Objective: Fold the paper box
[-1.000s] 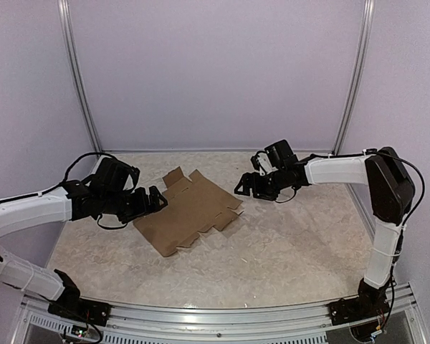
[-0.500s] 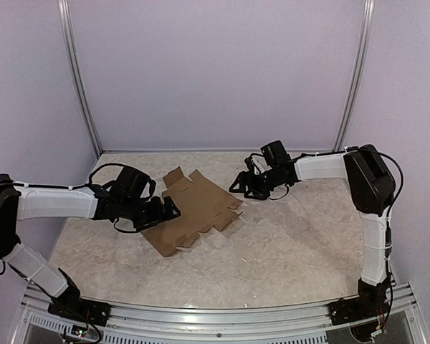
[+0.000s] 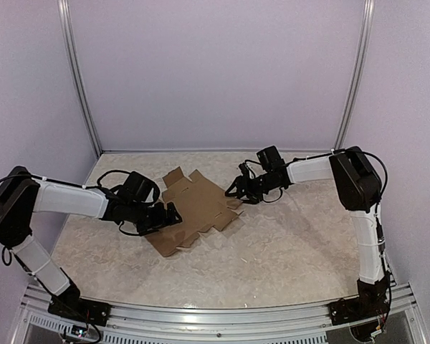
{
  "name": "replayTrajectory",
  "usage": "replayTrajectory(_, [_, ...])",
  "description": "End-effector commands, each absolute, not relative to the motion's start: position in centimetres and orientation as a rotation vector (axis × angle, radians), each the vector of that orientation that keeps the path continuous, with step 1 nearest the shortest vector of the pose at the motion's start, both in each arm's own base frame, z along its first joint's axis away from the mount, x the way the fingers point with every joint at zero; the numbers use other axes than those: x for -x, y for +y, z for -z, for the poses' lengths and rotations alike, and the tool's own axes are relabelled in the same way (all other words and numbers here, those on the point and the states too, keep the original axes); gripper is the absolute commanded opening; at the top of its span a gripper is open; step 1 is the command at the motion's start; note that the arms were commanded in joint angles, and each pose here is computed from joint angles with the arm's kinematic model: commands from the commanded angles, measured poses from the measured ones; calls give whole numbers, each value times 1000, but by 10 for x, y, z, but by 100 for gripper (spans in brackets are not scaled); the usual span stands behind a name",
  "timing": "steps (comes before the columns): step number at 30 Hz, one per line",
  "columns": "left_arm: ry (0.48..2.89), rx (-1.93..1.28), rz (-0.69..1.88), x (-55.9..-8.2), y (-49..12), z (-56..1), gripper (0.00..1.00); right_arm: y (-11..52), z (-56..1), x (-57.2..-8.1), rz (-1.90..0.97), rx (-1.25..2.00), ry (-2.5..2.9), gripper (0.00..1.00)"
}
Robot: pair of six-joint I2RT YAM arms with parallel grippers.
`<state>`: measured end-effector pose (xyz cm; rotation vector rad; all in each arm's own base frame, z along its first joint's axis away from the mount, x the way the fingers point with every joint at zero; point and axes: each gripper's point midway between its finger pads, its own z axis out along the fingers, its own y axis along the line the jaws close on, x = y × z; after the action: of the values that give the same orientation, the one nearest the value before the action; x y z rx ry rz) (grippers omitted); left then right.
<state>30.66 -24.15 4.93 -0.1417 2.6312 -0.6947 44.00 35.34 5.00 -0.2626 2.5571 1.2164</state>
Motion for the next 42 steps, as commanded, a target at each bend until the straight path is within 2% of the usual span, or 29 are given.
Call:
replayTrajectory(1, [2644, 166, 693, -307, -239, -39, 98, 360, -47, -443, -1304, 270, 2544, 62])
replayTrajectory(18, [2702, 177, 639, -295, -230, -12, 97, 374, -46, -433, -1426, 349, 2514, 32])
replayTrajectory(28, [2701, 159, 632, -292, -230, -15, 97, 371, -61, -433, -1372, 411, 2488, 1])
replayTrajectory(36, [2656, 101, 638, -294, -236, -46, 99, 358, -81, -422, -1260, 494, 2470, 0])
replayTrajectory(42, [2552, 19, 678, -303, -245, -104, 99, 343, -100, -406, -1168, 576, 2432, 0])
